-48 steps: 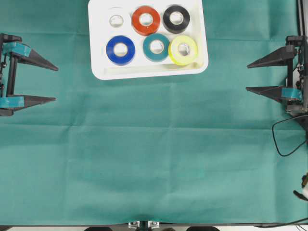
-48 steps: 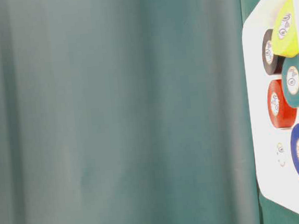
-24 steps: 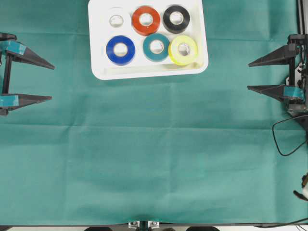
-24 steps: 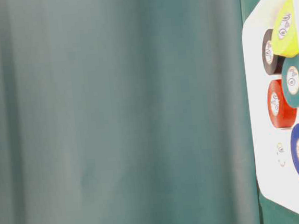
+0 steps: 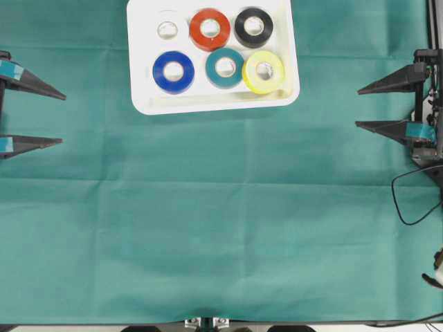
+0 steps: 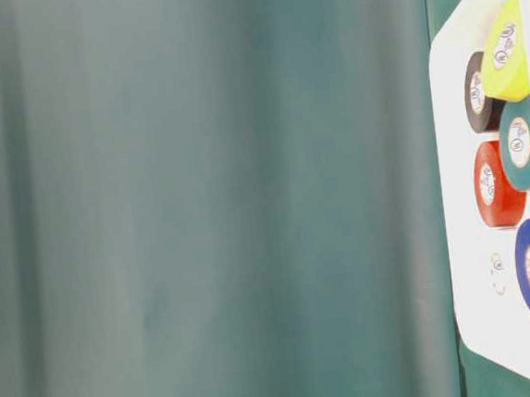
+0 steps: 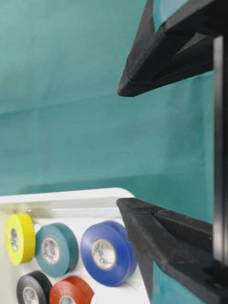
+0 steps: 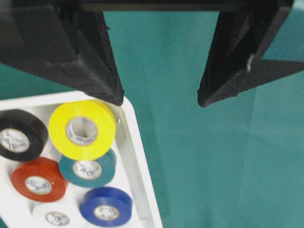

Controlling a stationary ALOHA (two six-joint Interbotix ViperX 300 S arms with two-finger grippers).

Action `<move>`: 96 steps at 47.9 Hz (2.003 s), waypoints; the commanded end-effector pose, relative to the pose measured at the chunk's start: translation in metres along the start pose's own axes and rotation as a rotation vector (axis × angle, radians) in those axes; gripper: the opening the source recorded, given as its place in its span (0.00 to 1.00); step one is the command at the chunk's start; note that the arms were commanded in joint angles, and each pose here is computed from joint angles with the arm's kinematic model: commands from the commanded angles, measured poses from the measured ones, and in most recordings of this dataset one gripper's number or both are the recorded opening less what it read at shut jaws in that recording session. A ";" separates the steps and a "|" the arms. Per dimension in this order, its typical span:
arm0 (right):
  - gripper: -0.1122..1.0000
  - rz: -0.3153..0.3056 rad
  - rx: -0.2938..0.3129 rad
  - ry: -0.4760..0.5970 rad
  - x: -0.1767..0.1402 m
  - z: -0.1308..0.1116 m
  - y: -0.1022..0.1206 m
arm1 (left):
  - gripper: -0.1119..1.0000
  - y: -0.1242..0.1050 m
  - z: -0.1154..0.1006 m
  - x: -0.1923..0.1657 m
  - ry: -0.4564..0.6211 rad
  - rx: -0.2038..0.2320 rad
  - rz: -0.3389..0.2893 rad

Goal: Put the tape alternately from left to right into the white case.

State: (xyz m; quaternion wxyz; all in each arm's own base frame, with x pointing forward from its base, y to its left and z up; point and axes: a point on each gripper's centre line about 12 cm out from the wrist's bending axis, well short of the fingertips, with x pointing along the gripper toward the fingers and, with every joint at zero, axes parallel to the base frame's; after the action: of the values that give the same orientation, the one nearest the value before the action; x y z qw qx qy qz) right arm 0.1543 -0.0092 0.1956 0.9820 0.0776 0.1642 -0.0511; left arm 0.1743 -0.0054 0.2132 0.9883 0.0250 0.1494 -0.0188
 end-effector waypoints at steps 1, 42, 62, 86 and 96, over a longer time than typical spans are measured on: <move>0.74 -0.001 -0.001 -0.007 0.000 0.004 0.000 | 0.63 0.001 0.004 -0.001 -0.018 -0.002 0.007; 0.74 -0.002 -0.003 0.012 0.001 -0.006 -0.001 | 0.63 0.003 -0.011 -0.008 -0.024 -0.006 0.020; 0.74 0.000 -0.003 0.008 0.001 -0.005 -0.001 | 0.63 0.003 -0.007 -0.008 -0.034 -0.006 0.021; 0.74 0.000 -0.002 0.006 0.001 -0.004 -0.001 | 0.63 0.004 0.008 -0.018 -0.212 0.010 0.034; 0.74 0.001 -0.002 0.005 0.001 -0.003 -0.001 | 0.63 0.004 0.011 -0.023 -0.254 0.030 0.039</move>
State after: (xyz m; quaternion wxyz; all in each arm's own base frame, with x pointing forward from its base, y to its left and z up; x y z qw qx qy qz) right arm 0.1513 -0.0096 0.1853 0.9799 0.0774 0.1763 -0.0531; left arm 0.1556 -0.0015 0.2254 0.9988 0.0364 0.0336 -0.0057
